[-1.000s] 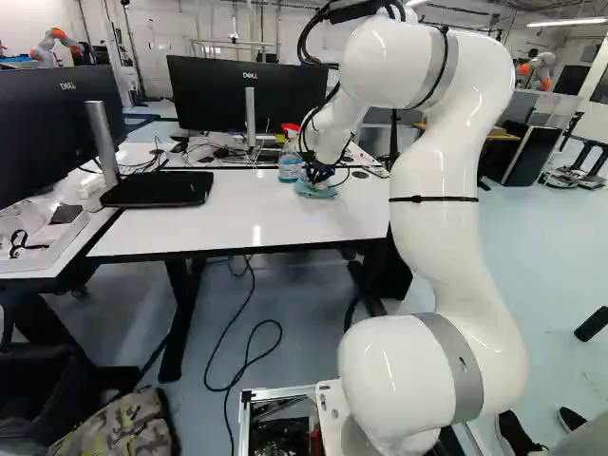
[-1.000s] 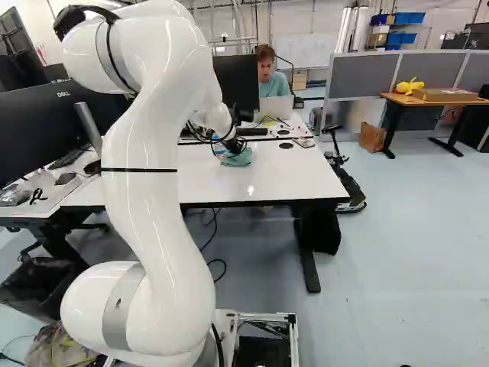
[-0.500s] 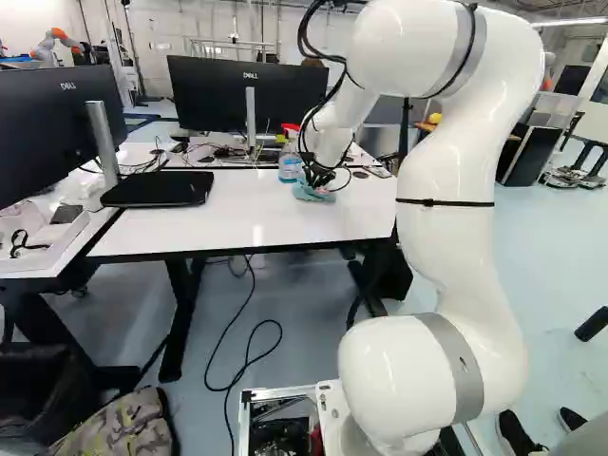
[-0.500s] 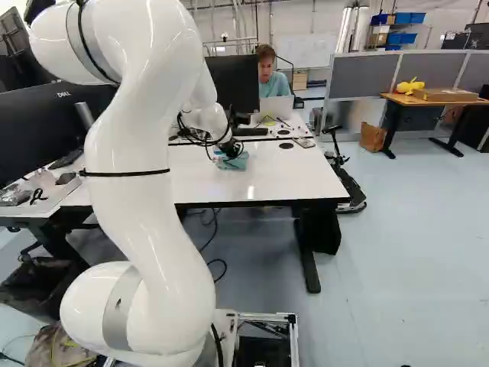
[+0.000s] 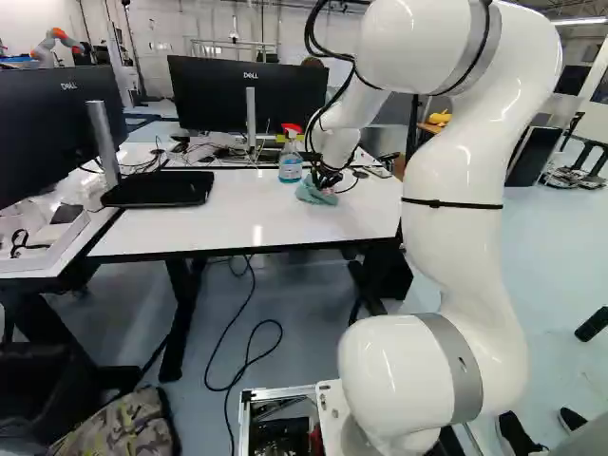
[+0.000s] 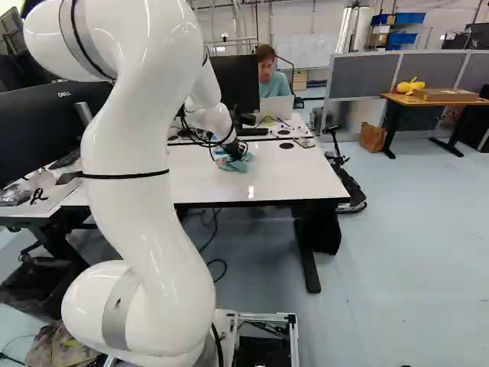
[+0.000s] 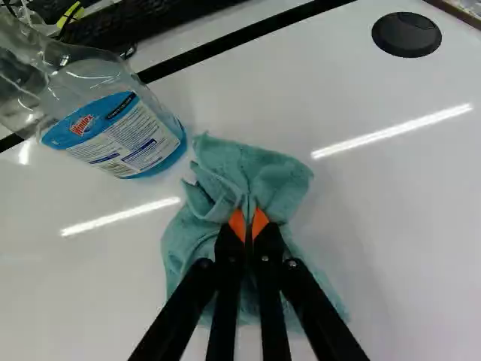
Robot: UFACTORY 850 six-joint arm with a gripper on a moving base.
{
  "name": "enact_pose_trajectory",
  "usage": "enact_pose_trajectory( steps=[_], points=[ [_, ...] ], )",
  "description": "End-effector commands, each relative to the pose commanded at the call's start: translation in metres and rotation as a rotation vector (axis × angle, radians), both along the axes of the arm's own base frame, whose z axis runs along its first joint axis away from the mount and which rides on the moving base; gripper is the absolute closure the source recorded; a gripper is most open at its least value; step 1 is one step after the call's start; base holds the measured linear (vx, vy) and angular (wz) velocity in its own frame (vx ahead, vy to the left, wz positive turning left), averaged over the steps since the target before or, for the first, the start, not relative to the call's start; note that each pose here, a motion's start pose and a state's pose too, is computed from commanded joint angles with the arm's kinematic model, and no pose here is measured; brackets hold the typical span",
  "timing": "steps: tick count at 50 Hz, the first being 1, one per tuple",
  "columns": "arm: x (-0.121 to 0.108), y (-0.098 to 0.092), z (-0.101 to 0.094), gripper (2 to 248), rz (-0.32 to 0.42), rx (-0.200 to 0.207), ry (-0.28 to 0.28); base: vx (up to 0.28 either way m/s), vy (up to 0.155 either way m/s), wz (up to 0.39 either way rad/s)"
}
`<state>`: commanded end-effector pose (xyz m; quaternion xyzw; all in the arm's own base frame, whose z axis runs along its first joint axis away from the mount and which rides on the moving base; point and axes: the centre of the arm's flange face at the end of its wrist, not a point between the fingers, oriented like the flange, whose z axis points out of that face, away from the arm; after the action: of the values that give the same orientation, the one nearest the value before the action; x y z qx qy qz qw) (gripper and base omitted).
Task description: Clean the table with the green towel
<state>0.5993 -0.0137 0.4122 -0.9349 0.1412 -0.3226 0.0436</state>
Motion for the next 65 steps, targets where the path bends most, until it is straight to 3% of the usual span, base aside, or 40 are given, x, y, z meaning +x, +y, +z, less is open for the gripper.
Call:
enact_pose_trajectory(
  steps=[28, 47, 65],
  points=[
    [-0.033, 0.040, 0.036, 219, 0.068, 0.000, -0.043, 0.000, 0.000, 0.000],
    [-0.060, 0.064, 0.037, 219, 0.116, 0.001, -0.032, 0.000, 0.000, 0.000],
    [-0.092, 0.074, 0.038, 219, 0.142, 0.001, -0.021, 0.000, 0.000, 0.000]
  ],
)
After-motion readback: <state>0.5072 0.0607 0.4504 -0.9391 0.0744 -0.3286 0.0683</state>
